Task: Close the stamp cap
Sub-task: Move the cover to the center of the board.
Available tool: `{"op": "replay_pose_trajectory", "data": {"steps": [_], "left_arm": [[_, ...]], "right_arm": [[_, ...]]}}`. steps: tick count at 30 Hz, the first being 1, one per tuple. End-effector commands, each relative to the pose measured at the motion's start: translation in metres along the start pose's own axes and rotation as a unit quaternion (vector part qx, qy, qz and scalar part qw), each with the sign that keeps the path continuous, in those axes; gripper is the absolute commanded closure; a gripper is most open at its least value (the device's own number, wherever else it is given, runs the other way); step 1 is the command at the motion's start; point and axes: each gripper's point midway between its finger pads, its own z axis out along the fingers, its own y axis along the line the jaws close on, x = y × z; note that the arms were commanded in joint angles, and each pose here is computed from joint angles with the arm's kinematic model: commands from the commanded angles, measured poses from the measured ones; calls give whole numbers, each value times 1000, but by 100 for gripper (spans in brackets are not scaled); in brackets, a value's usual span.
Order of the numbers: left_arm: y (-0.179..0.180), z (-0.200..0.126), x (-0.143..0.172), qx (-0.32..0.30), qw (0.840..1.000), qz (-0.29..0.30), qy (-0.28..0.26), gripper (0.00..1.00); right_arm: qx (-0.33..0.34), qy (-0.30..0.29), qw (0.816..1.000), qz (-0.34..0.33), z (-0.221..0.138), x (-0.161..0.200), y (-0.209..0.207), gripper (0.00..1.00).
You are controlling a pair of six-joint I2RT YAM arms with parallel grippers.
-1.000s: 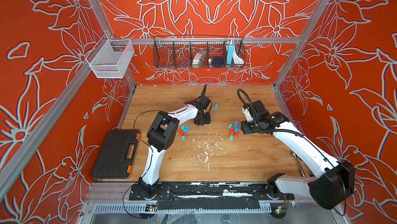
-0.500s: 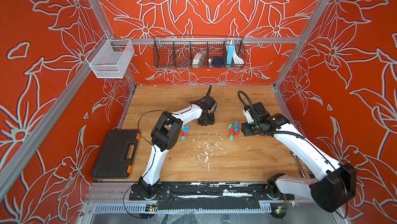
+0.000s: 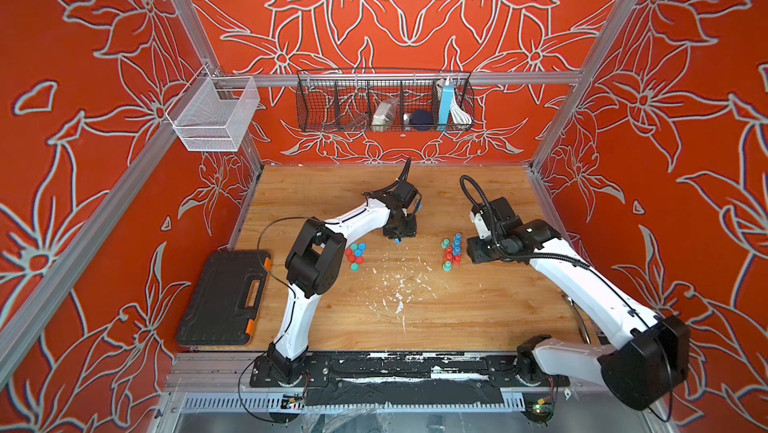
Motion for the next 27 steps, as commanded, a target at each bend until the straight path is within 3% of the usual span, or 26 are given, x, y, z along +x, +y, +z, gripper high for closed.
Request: {"op": "replay_pose_trajectory", "data": {"steps": [1,5,17,21,27], "left_arm": [[-12,-38,-10,11,999,20,-30,54],[-2,-63,-9,12,999,32,-38,54],[86,-160,13,-33,994,28,-98,54],[114,-170,24,-53,993,23,-101,54],[139,-154,44,-63,994,13,-89,54]], "right_arm": [[7,4,1000,8,-3,-7,-2,45],[14,22,1000,-5,4,-18,-2,45],[42,80,996,-7,43,-58,-6,46],[56,107,993,1,64,-66,-12,46],[57,146,987,22,93,-69,-21,48]]}}
